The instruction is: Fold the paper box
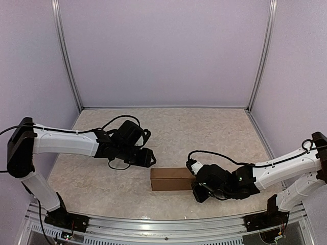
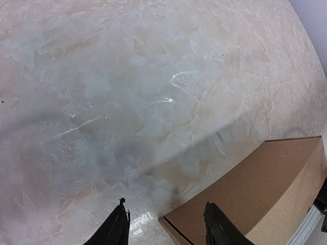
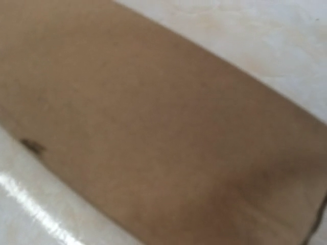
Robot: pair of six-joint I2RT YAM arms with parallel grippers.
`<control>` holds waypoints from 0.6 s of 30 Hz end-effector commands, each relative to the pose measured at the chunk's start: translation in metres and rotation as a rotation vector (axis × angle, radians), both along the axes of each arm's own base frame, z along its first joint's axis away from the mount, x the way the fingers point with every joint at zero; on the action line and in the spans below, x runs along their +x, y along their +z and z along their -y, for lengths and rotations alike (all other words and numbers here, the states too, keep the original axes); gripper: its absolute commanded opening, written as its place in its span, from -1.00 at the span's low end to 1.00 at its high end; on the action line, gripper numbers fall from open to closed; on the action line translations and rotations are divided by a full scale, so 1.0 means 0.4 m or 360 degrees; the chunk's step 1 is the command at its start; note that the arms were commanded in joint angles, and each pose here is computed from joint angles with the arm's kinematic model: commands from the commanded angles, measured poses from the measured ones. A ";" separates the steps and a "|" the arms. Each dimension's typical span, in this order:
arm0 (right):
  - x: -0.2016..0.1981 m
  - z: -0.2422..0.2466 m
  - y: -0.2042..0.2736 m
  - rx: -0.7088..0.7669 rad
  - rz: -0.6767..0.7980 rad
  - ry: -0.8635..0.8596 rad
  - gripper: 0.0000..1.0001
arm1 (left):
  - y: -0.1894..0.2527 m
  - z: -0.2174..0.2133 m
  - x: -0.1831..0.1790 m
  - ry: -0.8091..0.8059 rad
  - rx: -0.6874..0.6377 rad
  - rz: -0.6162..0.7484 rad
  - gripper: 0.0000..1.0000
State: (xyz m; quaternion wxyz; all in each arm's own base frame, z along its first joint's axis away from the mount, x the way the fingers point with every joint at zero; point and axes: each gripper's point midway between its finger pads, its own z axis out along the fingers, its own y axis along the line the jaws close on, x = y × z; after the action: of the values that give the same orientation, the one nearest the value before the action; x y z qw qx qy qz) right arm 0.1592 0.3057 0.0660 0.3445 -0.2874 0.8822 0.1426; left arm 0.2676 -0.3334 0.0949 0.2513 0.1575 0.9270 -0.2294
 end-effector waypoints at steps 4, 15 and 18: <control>0.049 0.010 0.017 0.0055 0.0070 -0.0114 -1.00 | -0.010 0.071 -0.052 -0.0168 -0.0033 -0.0078 -0.39; 0.122 -0.037 0.017 0.0250 0.0023 -0.0046 -1.00 | -0.026 0.099 -0.126 -0.0207 -0.0059 -0.0149 -0.87; 0.147 -0.071 0.022 0.0315 0.0007 0.0022 -1.00 | -0.020 0.103 -0.146 -0.0200 -0.0077 -0.0142 -0.93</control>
State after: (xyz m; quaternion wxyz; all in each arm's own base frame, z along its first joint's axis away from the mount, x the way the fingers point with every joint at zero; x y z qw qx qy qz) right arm 0.2097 0.3127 0.0710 0.3731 -0.2340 0.8785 0.1852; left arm 0.2216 -0.3721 0.0875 0.2035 0.2036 0.9204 -0.2646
